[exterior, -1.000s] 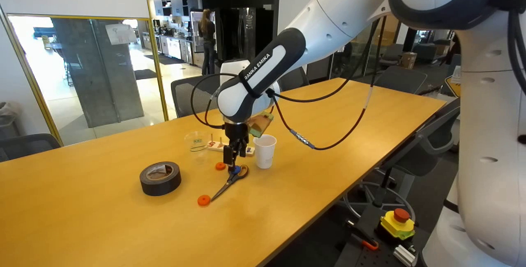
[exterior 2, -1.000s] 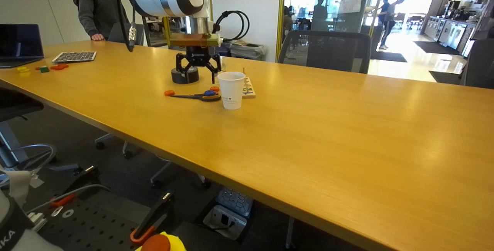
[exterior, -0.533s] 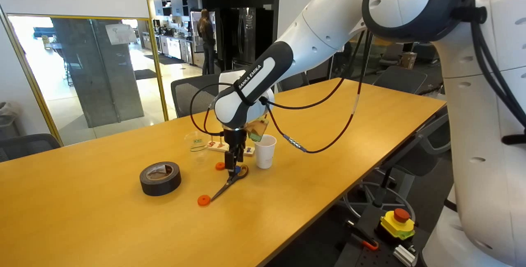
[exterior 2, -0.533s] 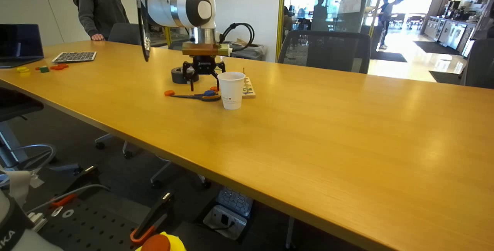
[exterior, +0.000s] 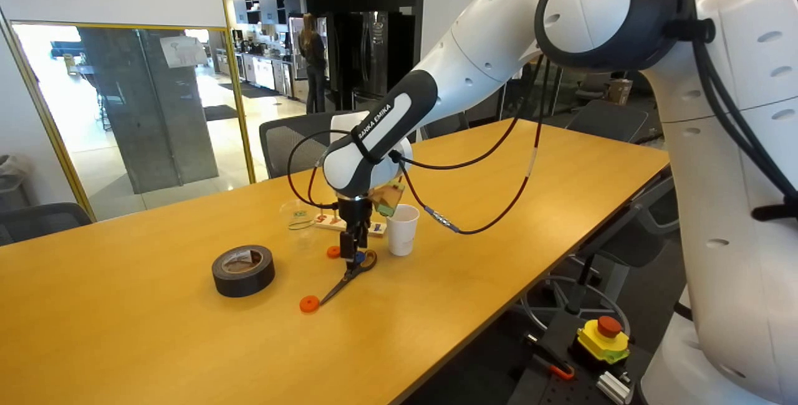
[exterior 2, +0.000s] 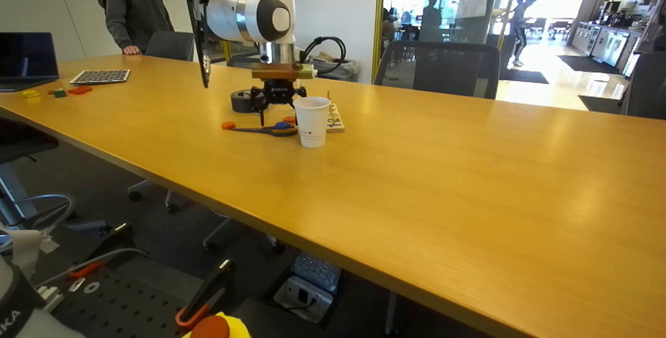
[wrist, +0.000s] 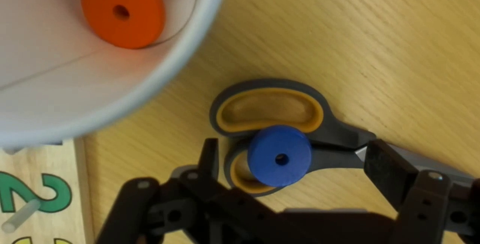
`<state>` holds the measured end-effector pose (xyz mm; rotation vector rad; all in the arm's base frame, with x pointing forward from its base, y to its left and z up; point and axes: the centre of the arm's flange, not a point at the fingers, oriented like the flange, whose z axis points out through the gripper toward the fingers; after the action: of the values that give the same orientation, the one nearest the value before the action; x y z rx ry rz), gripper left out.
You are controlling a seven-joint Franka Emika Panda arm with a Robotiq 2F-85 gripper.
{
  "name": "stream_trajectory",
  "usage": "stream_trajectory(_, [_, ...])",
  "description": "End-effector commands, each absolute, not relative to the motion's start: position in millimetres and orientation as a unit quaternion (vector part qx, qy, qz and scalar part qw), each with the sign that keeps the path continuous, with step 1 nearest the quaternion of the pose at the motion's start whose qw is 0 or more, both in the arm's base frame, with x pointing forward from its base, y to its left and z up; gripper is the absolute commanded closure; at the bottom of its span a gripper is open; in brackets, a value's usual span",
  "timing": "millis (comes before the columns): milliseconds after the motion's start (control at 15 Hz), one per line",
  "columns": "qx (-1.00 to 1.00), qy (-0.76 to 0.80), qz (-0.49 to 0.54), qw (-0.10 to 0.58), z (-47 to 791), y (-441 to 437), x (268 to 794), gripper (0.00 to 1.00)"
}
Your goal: Put two round orange blocks in the white cup then put the round blue block in the clear cup, then put the remaining round orange blocks in the white cup
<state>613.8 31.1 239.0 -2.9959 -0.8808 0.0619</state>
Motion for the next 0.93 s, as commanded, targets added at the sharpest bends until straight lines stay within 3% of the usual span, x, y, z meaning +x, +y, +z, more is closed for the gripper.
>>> stream_trajectory(0, [-0.958,-0.284,0.019,0.021,243.9,29.1,623.8,0.0])
stream_trajectory(333, [-0.959,-0.282,0.017,0.021,242.5,25.8,624.7,0.02])
stream_trajectory(400, [-0.959,-0.281,0.018,0.021,242.0,25.7,625.1,0.27])
stream_trajectory(533, [-0.96,-0.28,0.017,0.018,241.5,26.2,625.5,0.28])
stream_trajectory(867, [-0.961,-0.276,0.016,0.017,243.9,25.7,627.7,0.67])
